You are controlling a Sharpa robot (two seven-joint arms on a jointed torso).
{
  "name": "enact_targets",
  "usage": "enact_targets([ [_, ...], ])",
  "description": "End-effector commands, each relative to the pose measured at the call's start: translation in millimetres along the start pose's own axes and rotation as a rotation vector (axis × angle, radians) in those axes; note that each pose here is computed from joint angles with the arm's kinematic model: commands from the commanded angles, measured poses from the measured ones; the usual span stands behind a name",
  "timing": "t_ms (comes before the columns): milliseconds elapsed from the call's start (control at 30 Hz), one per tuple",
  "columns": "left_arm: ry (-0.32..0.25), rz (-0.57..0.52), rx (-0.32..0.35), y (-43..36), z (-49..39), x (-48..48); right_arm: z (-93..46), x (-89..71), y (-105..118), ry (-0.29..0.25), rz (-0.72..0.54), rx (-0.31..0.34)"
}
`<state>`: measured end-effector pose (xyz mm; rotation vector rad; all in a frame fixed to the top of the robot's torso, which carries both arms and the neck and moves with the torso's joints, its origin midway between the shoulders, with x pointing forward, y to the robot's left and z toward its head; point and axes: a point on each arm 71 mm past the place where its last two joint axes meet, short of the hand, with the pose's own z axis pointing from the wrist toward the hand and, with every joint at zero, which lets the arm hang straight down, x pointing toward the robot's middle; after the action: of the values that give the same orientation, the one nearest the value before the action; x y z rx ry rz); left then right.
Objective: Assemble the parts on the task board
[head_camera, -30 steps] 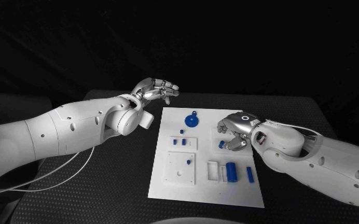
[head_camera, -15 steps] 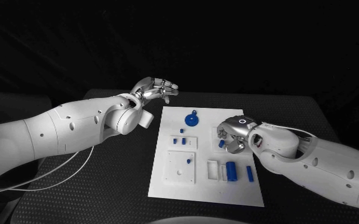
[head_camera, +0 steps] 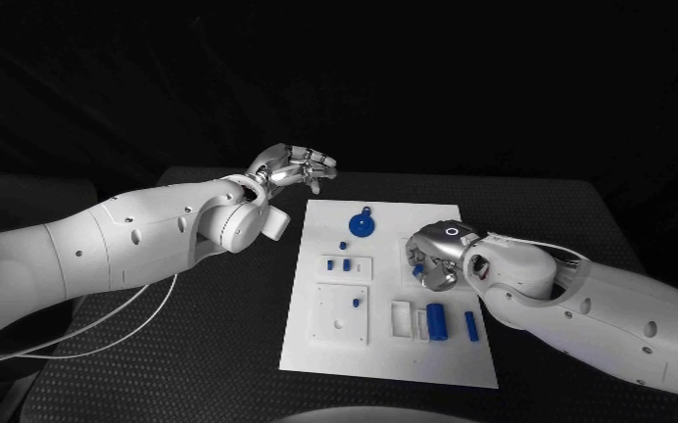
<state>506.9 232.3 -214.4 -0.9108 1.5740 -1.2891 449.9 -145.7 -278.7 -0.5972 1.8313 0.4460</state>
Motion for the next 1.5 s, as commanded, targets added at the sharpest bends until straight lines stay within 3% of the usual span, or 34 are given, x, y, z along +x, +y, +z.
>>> enact_targets([
  [33,0.012,-0.008,0.008,-1.7,0.5,1.3,0.5,2.6,1.3,0.005,-0.025,-0.010],
  [667,0.010,-0.008,0.008,-1.7,0.8,1.2,-4.3,-4.8,6.9,-0.101,-0.047,-0.032],
  [800,0.011,-0.008,0.008,-1.7,1.0,1.5,-8.4,-14.7,9.7,-0.130,-0.042,-0.038],
  [900,0.010,-0.007,0.008,-1.6,1.2,1.5,-10.7,-31.3,15.0,-0.172,-0.035,-0.050],
  [1067,0.012,-0.008,0.009,-1.7,1.7,2.4,-13.9,-50.0,34.7,-0.236,0.003,-0.107],
  [1267,0.012,-0.008,0.009,-1.6,2.5,2.6,-3.6,-57.3,64.5,-0.256,0.051,-0.189],
  [1500,0.012,-0.007,0.010,-1.6,4.1,3.9,6.3,-40.1,109.2,-0.234,0.101,-0.286],
])
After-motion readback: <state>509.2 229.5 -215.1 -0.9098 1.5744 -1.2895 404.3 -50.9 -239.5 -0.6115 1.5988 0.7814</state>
